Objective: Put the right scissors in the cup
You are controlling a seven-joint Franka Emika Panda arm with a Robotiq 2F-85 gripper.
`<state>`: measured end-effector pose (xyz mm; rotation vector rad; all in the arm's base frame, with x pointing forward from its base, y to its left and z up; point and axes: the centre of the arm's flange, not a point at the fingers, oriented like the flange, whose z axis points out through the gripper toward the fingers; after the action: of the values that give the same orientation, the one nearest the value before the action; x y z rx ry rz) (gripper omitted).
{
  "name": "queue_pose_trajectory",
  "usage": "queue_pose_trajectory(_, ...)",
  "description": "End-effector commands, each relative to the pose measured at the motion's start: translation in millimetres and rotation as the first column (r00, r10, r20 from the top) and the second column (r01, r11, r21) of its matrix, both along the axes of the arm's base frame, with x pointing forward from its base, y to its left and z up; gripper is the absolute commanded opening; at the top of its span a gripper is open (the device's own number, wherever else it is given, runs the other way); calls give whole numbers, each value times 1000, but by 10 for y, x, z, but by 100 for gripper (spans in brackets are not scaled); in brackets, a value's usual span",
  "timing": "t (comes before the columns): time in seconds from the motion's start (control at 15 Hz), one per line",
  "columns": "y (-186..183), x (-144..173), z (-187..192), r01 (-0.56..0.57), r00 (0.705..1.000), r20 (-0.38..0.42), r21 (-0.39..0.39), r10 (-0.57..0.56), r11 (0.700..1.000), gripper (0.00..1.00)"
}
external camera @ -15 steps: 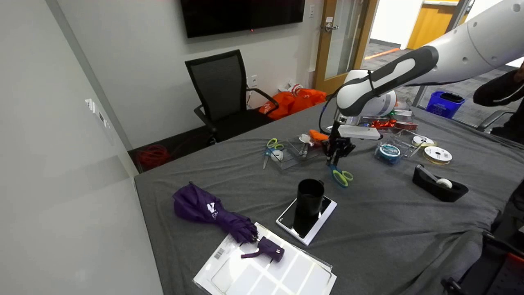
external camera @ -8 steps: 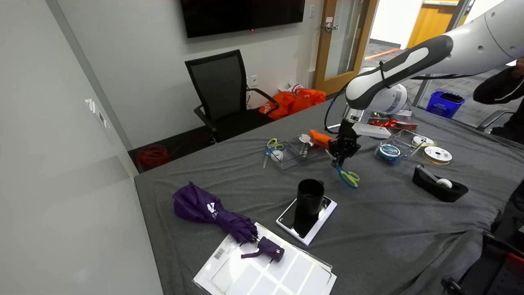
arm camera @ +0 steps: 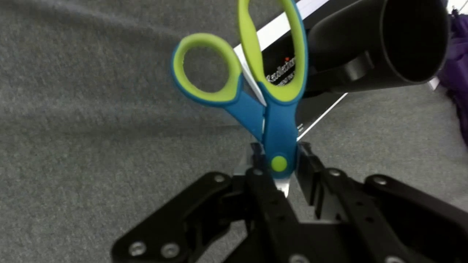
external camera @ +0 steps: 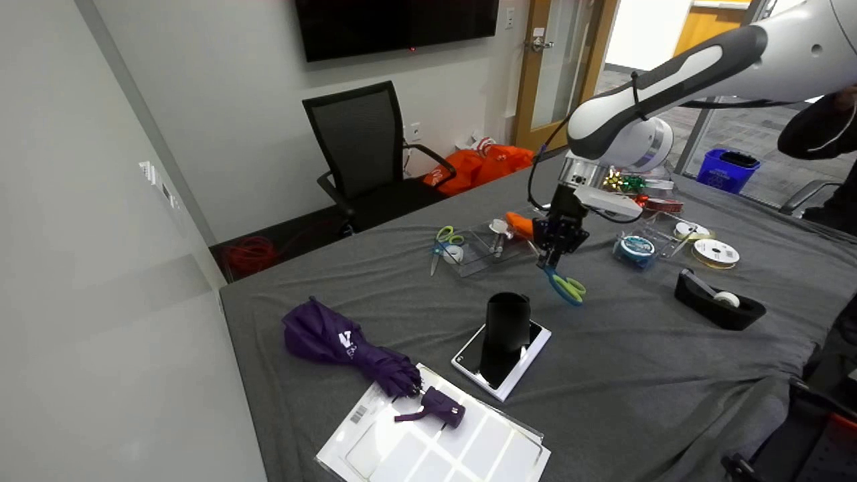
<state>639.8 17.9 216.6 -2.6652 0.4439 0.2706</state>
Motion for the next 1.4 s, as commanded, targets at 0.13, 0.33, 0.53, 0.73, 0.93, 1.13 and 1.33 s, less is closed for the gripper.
queue_pose_trajectory(0.13,497,-176,293,95,989,-112,6,-94,995,6)
queue_pose_trajectory(0.33,762,-186,333,154,964,-220,-7,-152,988,6)
queue_pose_trajectory(0.53,1003,-206,435,213,921,-330,-12,-205,977,6)
queue_pose_trajectory(0.73,1140,-237,587,253,890,-397,19,-225,967,6)
queue_pose_trajectory(0.93,1193,-210,612,278,857,-463,44,-227,960,6)
queue_pose_trajectory(1.13,1158,-81,846,295,803,-557,63,-212,953,6)
queue_pose_trajectory(1.33,1105,39,960,320,751,-627,72,-207,945,6)
